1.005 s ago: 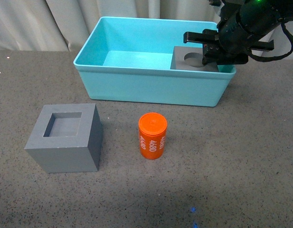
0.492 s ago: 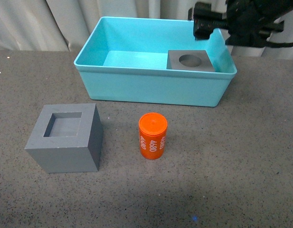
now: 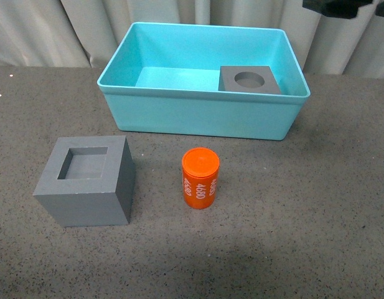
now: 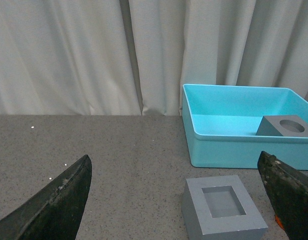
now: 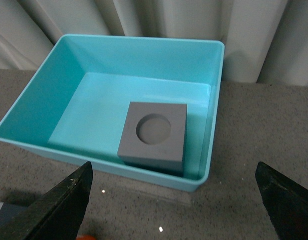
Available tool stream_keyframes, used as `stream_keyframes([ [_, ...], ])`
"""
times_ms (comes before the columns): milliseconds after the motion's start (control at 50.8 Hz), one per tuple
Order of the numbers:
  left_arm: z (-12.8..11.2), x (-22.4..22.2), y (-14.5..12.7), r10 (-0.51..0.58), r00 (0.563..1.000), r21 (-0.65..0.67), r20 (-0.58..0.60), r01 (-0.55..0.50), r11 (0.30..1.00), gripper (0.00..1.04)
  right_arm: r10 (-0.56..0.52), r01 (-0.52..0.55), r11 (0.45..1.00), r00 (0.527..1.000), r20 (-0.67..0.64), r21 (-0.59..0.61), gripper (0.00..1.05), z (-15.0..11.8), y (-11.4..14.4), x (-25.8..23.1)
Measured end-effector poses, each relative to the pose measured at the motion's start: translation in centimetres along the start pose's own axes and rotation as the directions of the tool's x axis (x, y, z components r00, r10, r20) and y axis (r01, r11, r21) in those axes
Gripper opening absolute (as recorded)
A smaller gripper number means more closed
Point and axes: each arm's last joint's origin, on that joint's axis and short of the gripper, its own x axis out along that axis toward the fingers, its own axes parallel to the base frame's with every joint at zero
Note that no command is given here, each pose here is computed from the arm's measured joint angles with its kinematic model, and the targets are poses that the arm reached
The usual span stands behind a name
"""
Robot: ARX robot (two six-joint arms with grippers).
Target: Place gray and orange parts in blue box
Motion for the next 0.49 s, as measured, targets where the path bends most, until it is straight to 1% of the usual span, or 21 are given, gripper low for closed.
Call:
stream_keyframes([
  [177,0.0,0.0,0.0,0.0,1.0,0.0,0.0,0.0,1.0,0.98,-0.011,0.011,1.0,1.0,-0.018,-0.005,0.95,-2.6,0.1,-3.5],
  [374,0.0,0.0,0.0,0.0,1.0,0.0,0.0,0.0,1.0,0.98,-0.038,0.037,0.999,0.999,-0.023,-0.039,0.95,-3.9,0.8,-4.6],
  [394,-0.1,0.0,0.0,0.012,1.0,-0.007,-0.016,-0.012,1.0,0.98,-0.038,0.037,0.998,0.999,-0.023,-0.042,0.95,-3.9,0.8,-4.6],
  [414,-0.1,0.0,0.1,0.053,0.994,-0.021,-0.093,-0.055,0.998,0.98,-0.039,0.038,0.998,0.999,-0.022,-0.043,0.95,-3.9,0.8,-4.7],
  [433,-0.1,0.1,0.2,0.074,0.984,-0.032,-0.164,-0.081,0.996,0.98,-0.042,0.041,0.998,0.999,-0.021,-0.044,0.95,-3.9,0.8,-4.7],
  [453,-0.2,0.4,0.3,0.091,0.962,-0.044,-0.259,-0.105,0.993,0.98,-0.042,0.041,0.998,0.999,-0.021,-0.045,0.95,-3.9,0.8,-4.7],
  [492,-0.4,0.9,0.4,0.093,0.938,-0.063,-0.334,-0.121,0.991,0.98,-0.043,0.042,0.998,0.999,-0.02,-0.045,0.95,-3.9,0.8,-4.7],
])
